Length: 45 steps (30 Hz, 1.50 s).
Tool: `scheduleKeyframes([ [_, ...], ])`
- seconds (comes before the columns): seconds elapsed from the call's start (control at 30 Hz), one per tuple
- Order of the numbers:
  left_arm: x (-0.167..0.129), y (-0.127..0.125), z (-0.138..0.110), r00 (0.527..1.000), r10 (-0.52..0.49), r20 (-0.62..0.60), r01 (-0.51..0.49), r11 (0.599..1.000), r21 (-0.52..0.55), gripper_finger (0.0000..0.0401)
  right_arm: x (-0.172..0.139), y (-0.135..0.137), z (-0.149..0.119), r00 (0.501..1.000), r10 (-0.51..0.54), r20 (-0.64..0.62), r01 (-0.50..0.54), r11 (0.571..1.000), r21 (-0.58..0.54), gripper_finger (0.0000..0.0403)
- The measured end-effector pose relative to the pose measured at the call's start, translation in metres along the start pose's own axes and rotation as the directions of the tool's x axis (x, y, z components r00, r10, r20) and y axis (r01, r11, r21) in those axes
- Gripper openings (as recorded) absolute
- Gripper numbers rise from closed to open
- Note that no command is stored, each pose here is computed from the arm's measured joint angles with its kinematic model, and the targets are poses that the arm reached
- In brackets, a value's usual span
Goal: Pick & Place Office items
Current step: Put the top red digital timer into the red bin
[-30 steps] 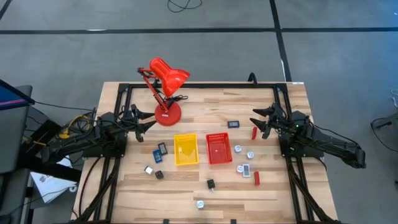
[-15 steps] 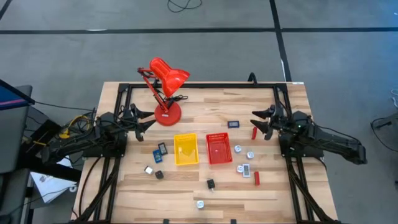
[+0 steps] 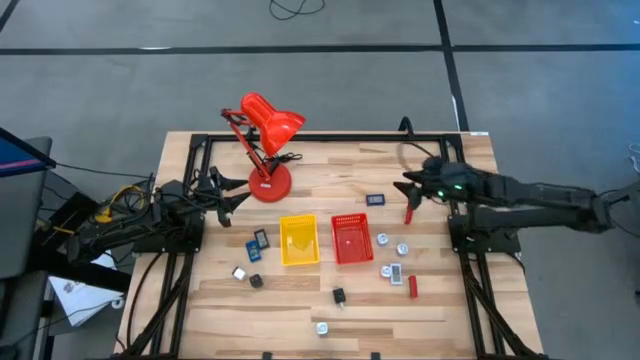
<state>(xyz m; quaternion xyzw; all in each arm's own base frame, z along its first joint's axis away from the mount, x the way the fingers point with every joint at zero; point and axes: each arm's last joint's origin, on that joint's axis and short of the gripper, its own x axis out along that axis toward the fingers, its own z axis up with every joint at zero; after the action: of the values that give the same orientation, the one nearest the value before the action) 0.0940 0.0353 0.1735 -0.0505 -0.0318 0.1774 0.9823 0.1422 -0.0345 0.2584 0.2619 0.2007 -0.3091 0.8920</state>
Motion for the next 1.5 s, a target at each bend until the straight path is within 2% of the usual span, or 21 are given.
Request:
scheduleKeyframes([
  [0.07,0.0,0.0,0.0,1.0,0.0,0.0,0.0,1.0,0.0,0.0186,0.003,0.006,0.008,0.986,-0.103,-0.132,0.112,0.992,0.063,0.0251],
  [0.13,0.0,0.0,0.0,1.0,0.0,0.0,0.0,1.0,0.0,0.0186,0.007,0.011,0.014,0.95,-0.197,-0.24,0.227,0.968,0.105,0.0245],
  [0.23,0.0,0.0,0.0,1.0,0.0,0.0,0.0,1.0,0.0,0.0186,0.019,0.012,0.008,0.857,-0.337,-0.39,0.406,0.907,0.108,0.0232],
  [0.33,0.0,0.0,0.0,1.0,0.0,0.0,0.0,1.0,0.0,0.0186,0.032,0.01,-0.003,0.77,-0.417,-0.484,0.518,0.85,0.092,0.0216],
  [0.4,0.0,0.0,0.0,1.0,0.0,0.0,0.0,1.0,0.0,0.0186,0.039,0.01,-0.009,0.713,-0.448,-0.539,0.555,0.83,0.044,0.0205],
  [0.47,0.0,0.0,0.0,1.0,0.0,0.0,0.0,1.0,0.0,0.0186,0.045,0.01,-0.014,0.678,-0.468,-0.567,0.58,0.815,0.02,0.0191],
  [0.8,0.0,0.0,0.001,1.0,-0.001,0.013,0.001,1.0,0.0,0.0186,0.065,0.011,-0.025,0.596,-0.539,-0.595,0.628,0.774,-0.072,0.0137],
  [0.87,0.0,0.0,0.001,1.0,-0.001,0.012,0.001,1.0,0.0,0.0186,0.063,0.007,-0.024,0.577,-0.567,-0.588,0.652,0.753,-0.087,0.013],
  [0.93,0.0,0.0,0.001,1.0,-0.001,0.012,0.001,1.0,0.0,0.0186,0.057,0.002,-0.024,0.573,-0.58,-0.579,0.668,0.74,-0.081,0.0123],
  [1.03,0.0,0.0,0.001,1.0,-0.001,0.011,0.001,1.0,0.0,0.0186,0.047,-0.008,-0.029,0.596,-0.569,-0.567,0.664,0.746,-0.051,0.0113],
  [1.2,0.0,0.0,0.001,1.0,-0.001,0.012,0.001,1.0,0.0,0.0186,0.034,-0.021,-0.035,0.683,-0.525,-0.508,0.641,0.764,0.072,0.0105],
  [1.33,0.0,0.0,0.002,1.0,-0.002,0.018,0.002,1.0,0.0,0.0186,0.029,-0.021,-0.03,0.741,-0.479,-0.471,0.605,0.78,0.157,0.0105],
  [1.5,0.0,0.0,0.002,1.0,-0.002,0.02,0.002,1.0,-0.001,0.0186,0.029,-0.018,-0.029,0.772,-0.449,-0.45,0.571,0.801,0.181,0.0107],
])
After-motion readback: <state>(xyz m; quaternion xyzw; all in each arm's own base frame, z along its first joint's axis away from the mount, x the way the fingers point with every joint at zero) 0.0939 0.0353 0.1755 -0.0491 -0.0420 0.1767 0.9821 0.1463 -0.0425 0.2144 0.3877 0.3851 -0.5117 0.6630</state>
